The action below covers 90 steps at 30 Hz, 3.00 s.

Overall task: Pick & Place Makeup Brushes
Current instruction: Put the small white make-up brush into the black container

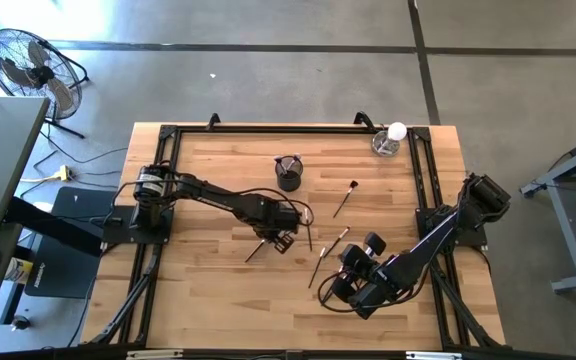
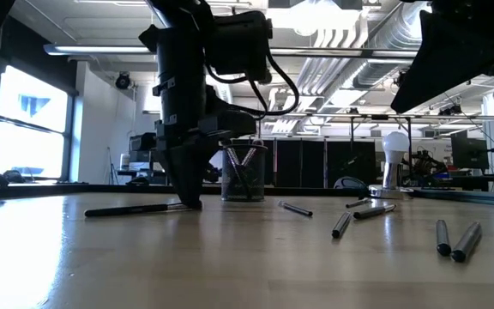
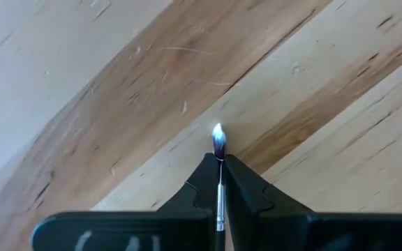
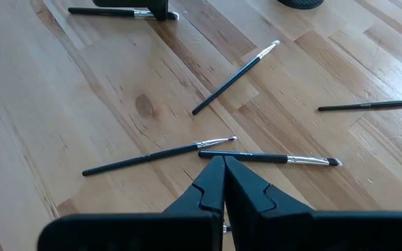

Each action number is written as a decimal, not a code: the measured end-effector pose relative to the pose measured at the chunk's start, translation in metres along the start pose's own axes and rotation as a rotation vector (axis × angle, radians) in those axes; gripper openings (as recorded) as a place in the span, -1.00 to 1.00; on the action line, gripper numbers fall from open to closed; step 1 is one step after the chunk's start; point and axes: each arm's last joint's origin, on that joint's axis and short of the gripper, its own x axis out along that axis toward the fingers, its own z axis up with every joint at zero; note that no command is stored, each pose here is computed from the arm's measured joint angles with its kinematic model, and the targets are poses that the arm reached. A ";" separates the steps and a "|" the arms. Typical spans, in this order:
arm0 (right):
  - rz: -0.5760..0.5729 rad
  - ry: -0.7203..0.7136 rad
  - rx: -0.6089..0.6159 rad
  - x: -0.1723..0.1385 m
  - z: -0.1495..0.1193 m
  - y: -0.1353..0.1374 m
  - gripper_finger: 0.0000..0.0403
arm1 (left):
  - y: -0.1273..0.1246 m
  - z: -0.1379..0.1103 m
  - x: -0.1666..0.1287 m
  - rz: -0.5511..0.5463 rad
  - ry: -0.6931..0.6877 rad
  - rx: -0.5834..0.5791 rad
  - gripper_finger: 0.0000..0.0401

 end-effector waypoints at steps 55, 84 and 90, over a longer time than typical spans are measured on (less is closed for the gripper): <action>-0.003 0.013 -0.016 -0.001 -0.002 -0.001 -0.99 | -0.019 -0.021 -0.090 -0.168 -0.365 0.288 -1.00; -0.136 0.047 -0.183 0.018 0.015 -0.018 -1.00 | -0.036 -0.017 -0.089 -0.163 -0.538 0.618 -1.00; -0.205 0.130 -0.266 0.038 0.034 -0.034 -1.00 | -0.026 0.002 -0.089 -0.122 -0.573 0.614 -1.00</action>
